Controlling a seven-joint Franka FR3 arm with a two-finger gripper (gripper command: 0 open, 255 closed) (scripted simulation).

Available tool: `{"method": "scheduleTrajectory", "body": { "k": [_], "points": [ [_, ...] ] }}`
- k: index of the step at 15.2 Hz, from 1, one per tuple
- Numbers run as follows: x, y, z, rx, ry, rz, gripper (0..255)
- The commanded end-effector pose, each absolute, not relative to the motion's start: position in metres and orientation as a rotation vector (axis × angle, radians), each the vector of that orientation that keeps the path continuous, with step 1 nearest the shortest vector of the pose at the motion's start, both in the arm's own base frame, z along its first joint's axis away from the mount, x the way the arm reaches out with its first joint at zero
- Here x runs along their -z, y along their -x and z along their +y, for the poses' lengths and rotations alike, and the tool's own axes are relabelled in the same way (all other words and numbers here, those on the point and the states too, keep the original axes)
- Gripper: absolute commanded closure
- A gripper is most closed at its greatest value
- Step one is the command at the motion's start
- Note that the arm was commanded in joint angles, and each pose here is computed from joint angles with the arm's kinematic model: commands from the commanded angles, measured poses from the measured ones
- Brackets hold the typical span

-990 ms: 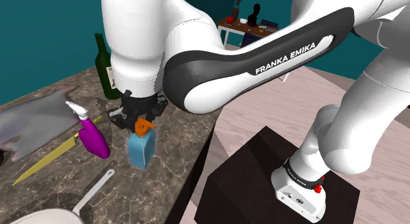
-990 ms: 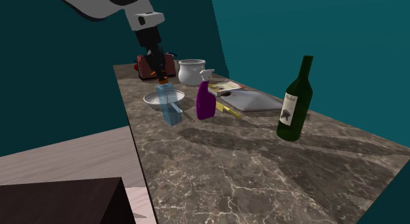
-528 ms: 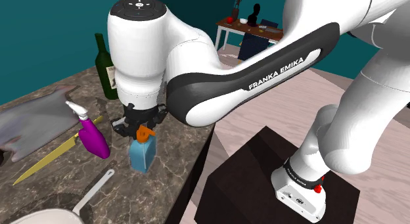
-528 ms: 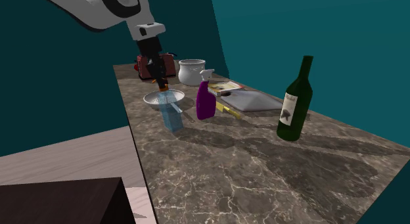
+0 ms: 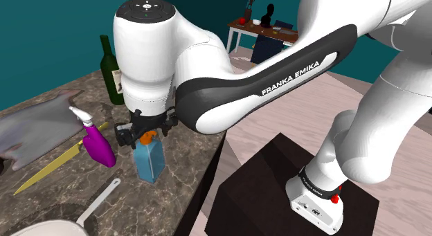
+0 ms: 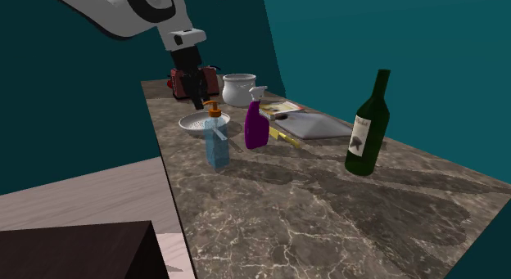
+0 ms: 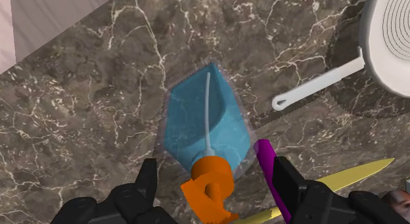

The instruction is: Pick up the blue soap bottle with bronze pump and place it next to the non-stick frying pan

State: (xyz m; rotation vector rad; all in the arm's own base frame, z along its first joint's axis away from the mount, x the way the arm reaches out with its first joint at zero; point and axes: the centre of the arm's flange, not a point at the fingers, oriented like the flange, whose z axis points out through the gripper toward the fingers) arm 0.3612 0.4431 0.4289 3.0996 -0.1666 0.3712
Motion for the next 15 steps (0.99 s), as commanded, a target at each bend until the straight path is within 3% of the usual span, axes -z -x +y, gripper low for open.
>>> {"method": "scheduleTrajectory", "body": {
  "k": [1,7,15],
  "points": [
    [-0.429,-0.361,0.443,-0.371,-3.100,-0.167,0],
    [-0.478,-0.349,0.445,-0.371,-3.100,-0.167,0],
    [-0.478,-0.349,0.445,-0.371,-3.100,-0.167,0]
  ]
}}
